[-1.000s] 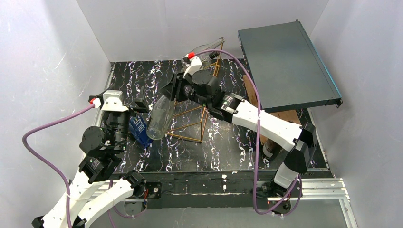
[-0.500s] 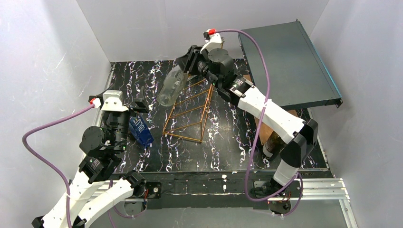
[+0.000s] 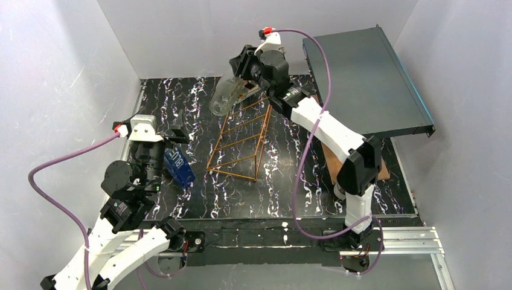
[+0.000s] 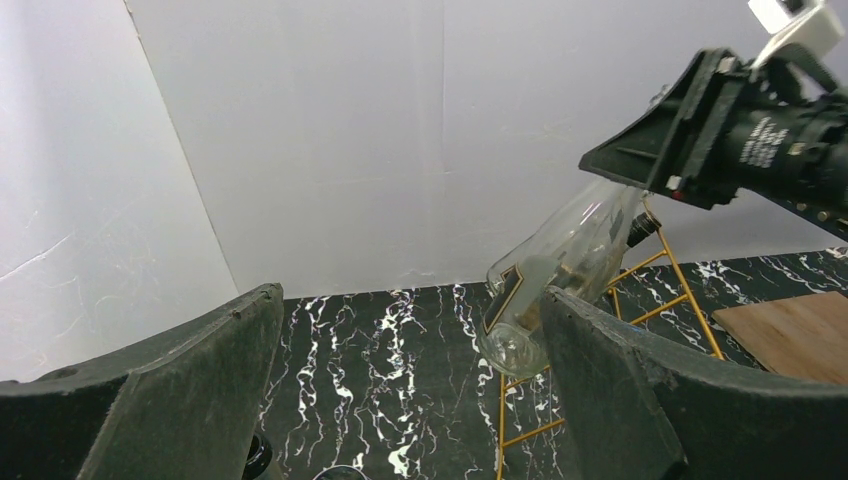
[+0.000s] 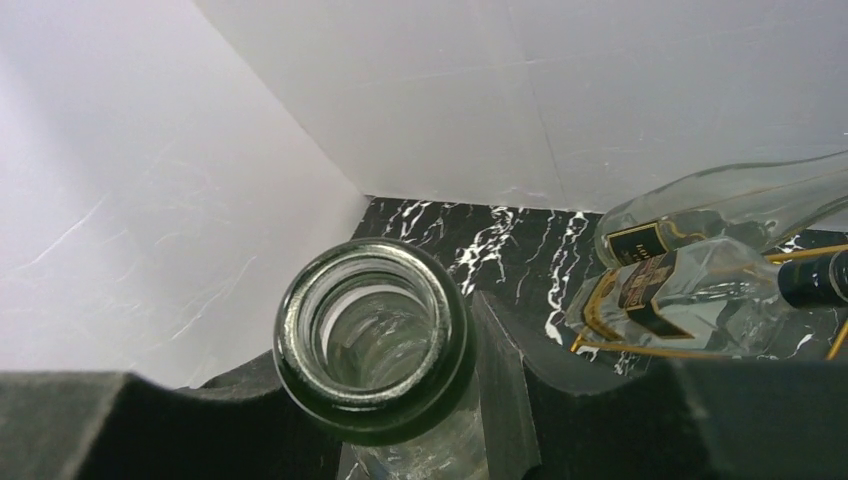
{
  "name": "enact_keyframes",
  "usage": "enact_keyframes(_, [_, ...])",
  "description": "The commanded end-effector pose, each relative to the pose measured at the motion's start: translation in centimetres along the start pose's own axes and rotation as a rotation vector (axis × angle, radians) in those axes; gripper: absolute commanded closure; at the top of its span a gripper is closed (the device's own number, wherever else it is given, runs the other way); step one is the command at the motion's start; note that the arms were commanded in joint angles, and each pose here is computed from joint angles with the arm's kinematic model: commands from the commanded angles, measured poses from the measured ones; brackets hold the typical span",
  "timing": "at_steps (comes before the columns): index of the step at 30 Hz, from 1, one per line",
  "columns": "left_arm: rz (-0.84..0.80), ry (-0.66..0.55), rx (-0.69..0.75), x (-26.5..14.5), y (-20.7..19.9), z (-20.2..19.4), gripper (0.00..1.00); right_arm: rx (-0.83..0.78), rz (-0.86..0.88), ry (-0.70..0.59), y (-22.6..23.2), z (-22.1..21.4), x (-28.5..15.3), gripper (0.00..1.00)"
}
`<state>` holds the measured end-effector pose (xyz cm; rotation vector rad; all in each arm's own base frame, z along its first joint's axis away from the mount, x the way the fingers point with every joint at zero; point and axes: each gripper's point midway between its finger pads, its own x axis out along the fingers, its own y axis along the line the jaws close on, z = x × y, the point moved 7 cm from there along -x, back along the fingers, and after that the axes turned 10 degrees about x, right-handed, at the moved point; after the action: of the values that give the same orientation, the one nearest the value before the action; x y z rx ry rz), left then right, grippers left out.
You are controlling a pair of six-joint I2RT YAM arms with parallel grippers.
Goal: Put the wine bottle on the wine rack
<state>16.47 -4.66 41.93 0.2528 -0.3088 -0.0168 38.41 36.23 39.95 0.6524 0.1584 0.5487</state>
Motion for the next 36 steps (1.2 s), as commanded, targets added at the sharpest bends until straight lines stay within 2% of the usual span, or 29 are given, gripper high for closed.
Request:
enact_keyframes(1, [0.018, -0.027, -0.034, 0.0, 0.3, 0.6, 0.01, 0.114, 0.206, -0.32, 5.1, 9.6, -0.4, 0.99])
enact_keyframes(10, [0.021, -0.036, -0.043, -0.2, 0.5, 0.7, 0.01, 0.052, 0.146, -0.296, 3.4, 7.5, 2.4, 0.99])
enact_keyframes(36, [0.016, -0.033, -0.045, -0.1, 0.3, 0.6, 0.01, -0.101, 0.0, -0.258, -1.0, 3.4, 4.7, 0.99])
